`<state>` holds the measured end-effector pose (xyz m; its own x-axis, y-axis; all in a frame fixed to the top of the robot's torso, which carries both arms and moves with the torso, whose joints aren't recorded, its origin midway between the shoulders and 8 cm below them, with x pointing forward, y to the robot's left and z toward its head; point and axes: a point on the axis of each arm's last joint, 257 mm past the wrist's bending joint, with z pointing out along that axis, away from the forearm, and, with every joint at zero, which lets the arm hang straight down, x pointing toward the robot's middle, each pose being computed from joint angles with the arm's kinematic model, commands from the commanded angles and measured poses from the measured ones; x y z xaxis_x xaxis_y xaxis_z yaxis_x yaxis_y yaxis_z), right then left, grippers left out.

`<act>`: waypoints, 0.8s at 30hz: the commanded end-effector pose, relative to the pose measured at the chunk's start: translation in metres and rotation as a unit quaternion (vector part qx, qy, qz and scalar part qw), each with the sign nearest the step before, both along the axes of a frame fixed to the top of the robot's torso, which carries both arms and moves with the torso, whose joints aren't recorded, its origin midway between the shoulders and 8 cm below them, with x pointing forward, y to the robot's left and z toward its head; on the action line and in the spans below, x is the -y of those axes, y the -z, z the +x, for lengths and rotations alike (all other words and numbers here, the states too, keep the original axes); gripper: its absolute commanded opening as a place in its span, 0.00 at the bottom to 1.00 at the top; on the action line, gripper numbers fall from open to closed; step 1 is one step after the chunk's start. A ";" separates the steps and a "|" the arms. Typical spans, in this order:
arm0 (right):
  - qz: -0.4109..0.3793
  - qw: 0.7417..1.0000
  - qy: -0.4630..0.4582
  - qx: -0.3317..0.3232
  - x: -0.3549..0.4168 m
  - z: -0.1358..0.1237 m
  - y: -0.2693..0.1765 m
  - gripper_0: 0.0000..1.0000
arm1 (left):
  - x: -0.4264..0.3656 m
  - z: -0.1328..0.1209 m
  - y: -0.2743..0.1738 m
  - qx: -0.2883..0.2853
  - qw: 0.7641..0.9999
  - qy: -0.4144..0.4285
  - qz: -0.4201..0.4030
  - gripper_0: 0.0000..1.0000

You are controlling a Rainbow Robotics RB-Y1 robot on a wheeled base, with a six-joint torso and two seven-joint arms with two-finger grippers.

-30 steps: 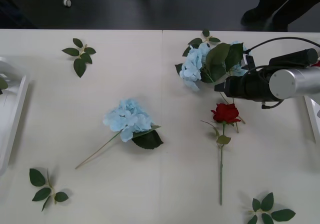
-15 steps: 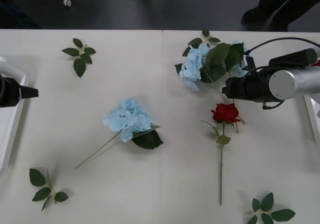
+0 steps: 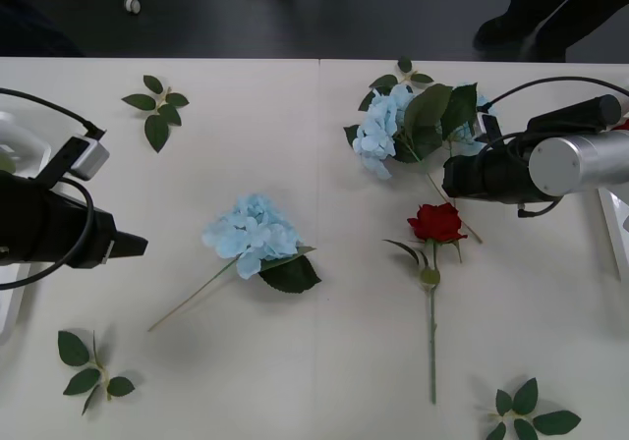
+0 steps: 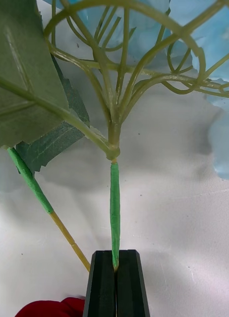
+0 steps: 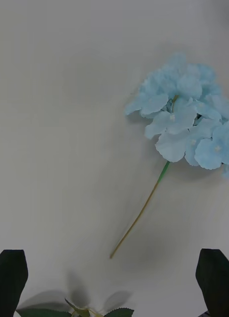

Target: Put the red flowers into the right box and the blue flowers into the left box

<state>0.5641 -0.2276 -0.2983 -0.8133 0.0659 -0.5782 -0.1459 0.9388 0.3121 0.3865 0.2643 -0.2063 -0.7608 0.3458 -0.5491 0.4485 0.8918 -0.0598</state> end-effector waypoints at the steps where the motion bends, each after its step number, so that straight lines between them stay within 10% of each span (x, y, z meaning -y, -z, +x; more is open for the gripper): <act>1: 0.010 1.000 0.017 0.008 0.008 0.010 -0.022 0.00 | 0.016 -0.002 0.005 0.013 0.995 0.077 0.066 1.00; 10: 0.044 0.999 0.003 0.022 0.012 0.009 -0.092 0.00 | 0.049 -0.012 0.032 -0.008 0.985 0.136 0.103 1.00; 24: 0.058 0.992 -0.109 0.028 0.038 -0.071 -0.252 0.00 | 0.087 -0.003 0.083 -0.027 0.979 0.171 0.104 1.00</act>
<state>0.4951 -0.2664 -0.0825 -0.8352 0.0406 -0.5484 -0.2550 0.8550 0.4516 0.3716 0.1837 -0.2938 -0.6952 0.6083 -0.3828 0.6528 0.7573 0.0180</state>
